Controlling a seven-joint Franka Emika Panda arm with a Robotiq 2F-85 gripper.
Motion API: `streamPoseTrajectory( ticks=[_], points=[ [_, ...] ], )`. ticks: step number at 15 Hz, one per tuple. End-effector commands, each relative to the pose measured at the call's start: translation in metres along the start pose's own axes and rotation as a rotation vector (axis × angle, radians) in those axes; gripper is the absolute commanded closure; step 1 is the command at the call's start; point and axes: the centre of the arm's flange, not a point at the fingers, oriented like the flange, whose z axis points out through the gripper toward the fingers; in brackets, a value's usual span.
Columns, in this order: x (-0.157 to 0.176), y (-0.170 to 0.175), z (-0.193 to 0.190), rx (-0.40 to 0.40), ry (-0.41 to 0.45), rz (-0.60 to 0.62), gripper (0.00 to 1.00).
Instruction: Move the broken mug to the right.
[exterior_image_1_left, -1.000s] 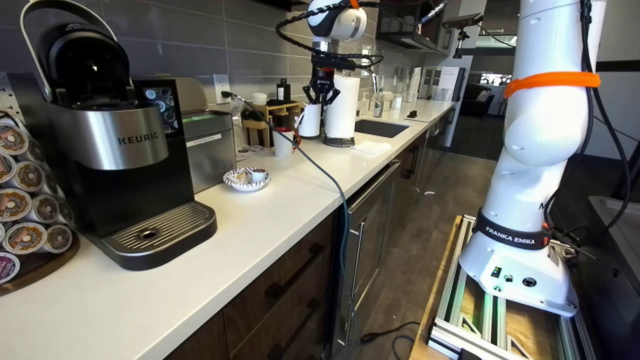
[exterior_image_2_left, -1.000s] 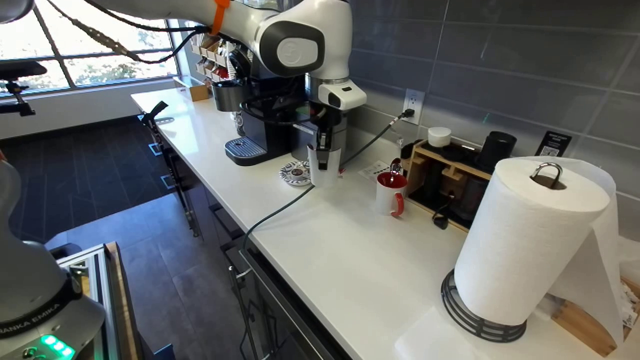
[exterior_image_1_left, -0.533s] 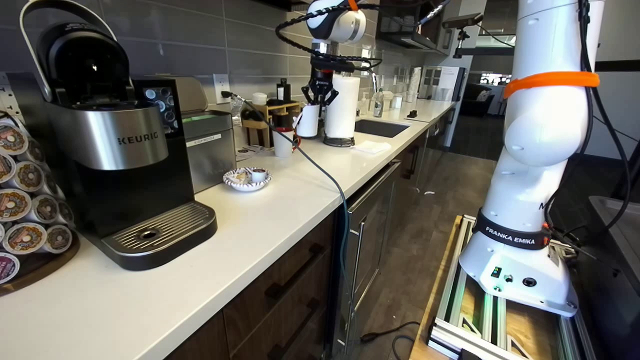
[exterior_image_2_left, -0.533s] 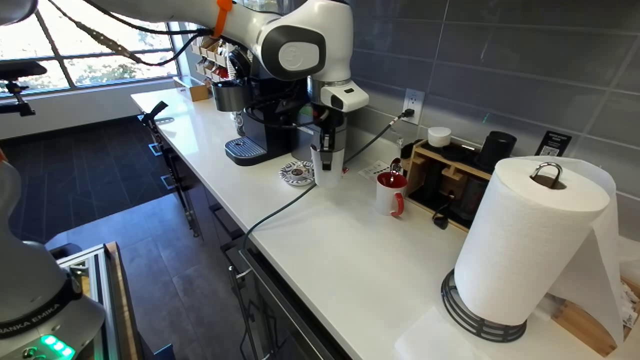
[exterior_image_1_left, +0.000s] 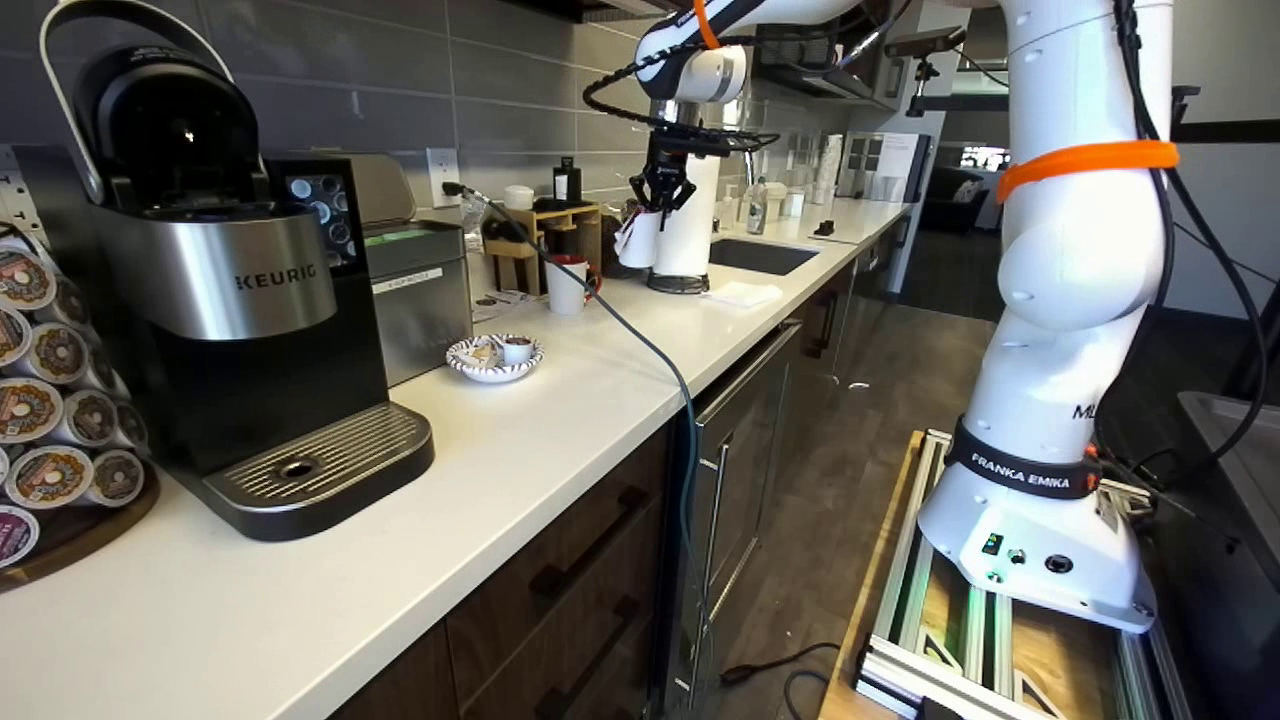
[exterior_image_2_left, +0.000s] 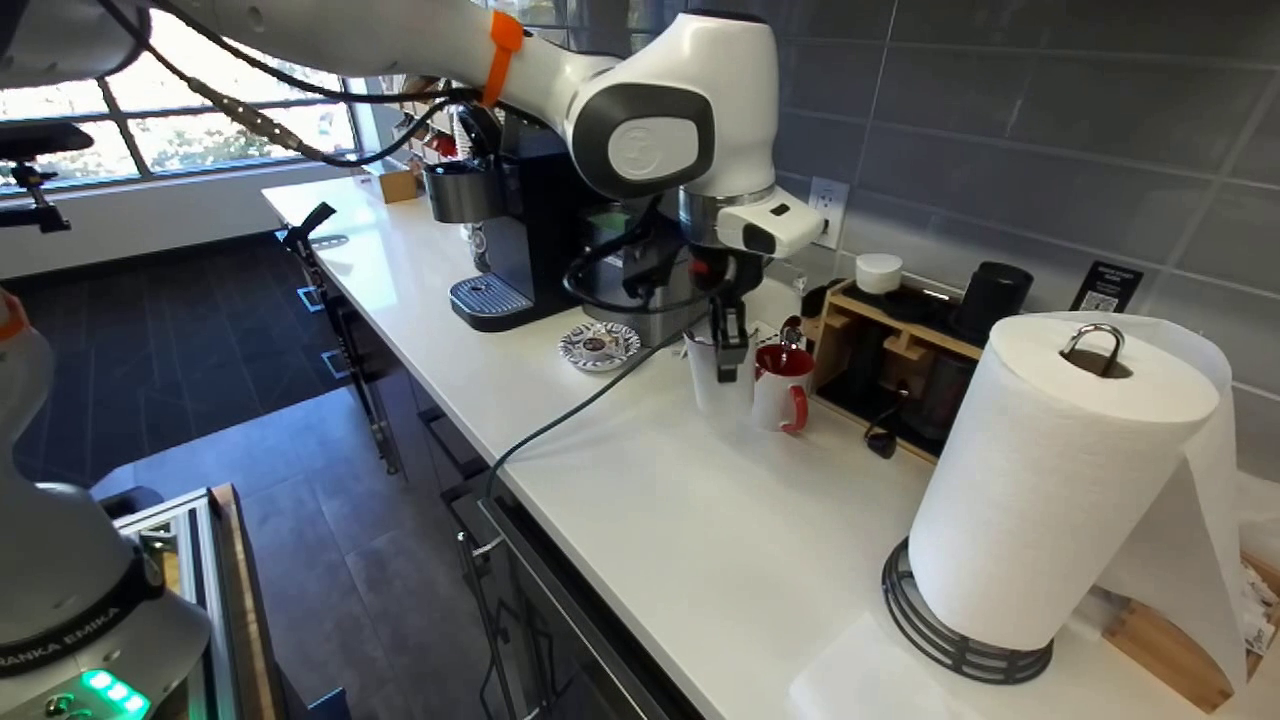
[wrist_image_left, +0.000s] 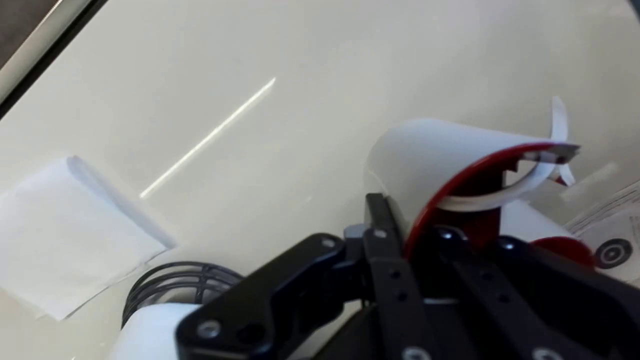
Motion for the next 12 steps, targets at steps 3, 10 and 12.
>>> streamPoseTrajectory(
  ticks=[3, 10, 12],
  points=[
    [0.066, 0.027, 0.014, -0.087, 0.067, -0.189, 0.97],
    [0.079, 0.019, 0.04, -0.098, 0.055, -0.468, 0.97],
    [0.078, 0.023, 0.053, -0.092, 0.03, -0.52, 0.97]
  ],
)
